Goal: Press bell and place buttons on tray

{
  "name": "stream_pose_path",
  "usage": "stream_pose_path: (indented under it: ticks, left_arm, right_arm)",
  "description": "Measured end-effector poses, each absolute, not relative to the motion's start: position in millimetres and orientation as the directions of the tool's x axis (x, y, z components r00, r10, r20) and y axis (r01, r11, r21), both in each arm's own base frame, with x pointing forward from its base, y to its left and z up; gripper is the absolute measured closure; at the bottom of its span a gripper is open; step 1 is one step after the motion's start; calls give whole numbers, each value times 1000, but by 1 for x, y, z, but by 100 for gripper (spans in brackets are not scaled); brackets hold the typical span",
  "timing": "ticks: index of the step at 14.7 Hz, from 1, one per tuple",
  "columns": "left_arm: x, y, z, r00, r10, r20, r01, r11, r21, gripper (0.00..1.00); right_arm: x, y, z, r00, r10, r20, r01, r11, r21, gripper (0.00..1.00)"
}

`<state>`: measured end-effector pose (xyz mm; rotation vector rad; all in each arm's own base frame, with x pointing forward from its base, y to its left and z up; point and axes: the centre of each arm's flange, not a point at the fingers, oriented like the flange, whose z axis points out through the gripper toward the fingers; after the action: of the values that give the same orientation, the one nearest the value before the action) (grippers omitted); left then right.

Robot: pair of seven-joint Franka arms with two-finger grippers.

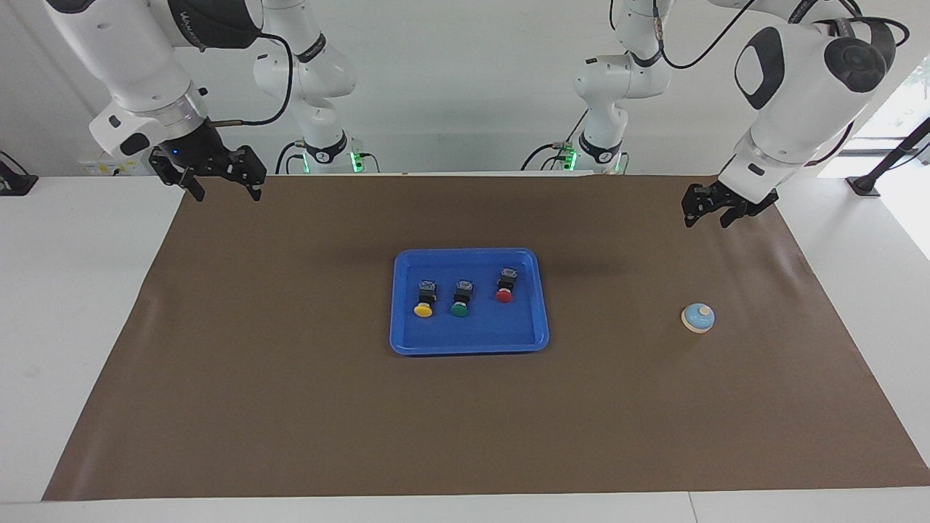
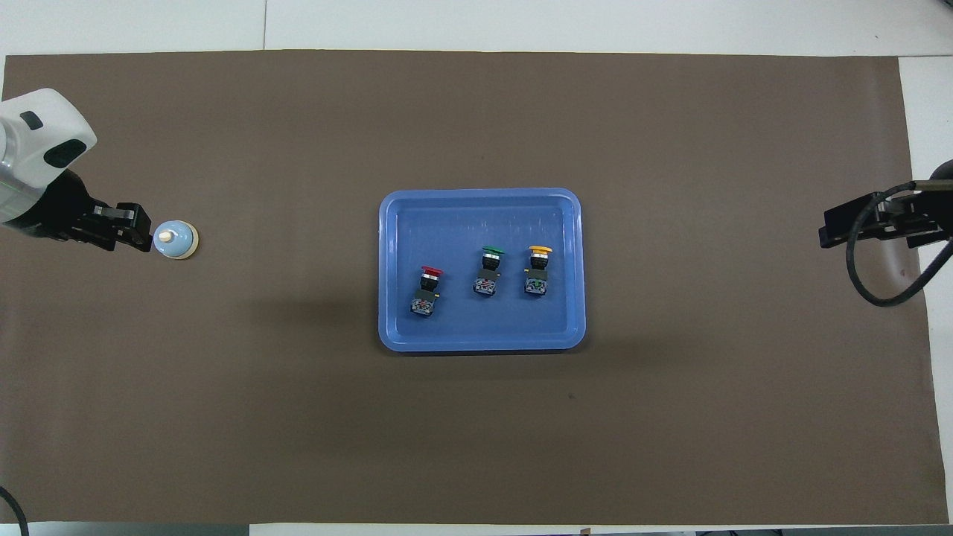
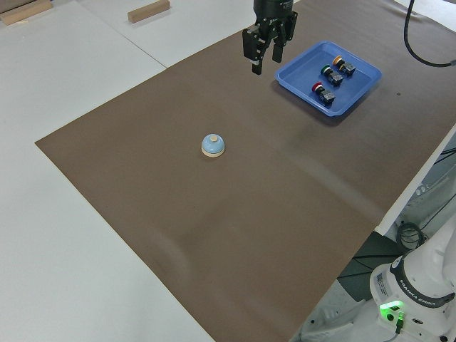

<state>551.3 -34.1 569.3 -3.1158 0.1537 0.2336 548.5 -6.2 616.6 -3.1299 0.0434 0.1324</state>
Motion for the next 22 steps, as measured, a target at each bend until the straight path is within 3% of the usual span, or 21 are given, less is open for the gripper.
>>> stream_pose_path:
  ticks: [2,22]
  left_arm:
    - [547,-32,571,982,-93,-163,-95,-995,-6,0]
    - [526,-19,589,987,-34,-154,-36,-999,-15,0]
  right_arm:
    - [548,-6,617,996,-27,-85,-28,-1000,-7,0]
    - [548,-6,617,996,-27,-85,-28,-1000,-7,0]
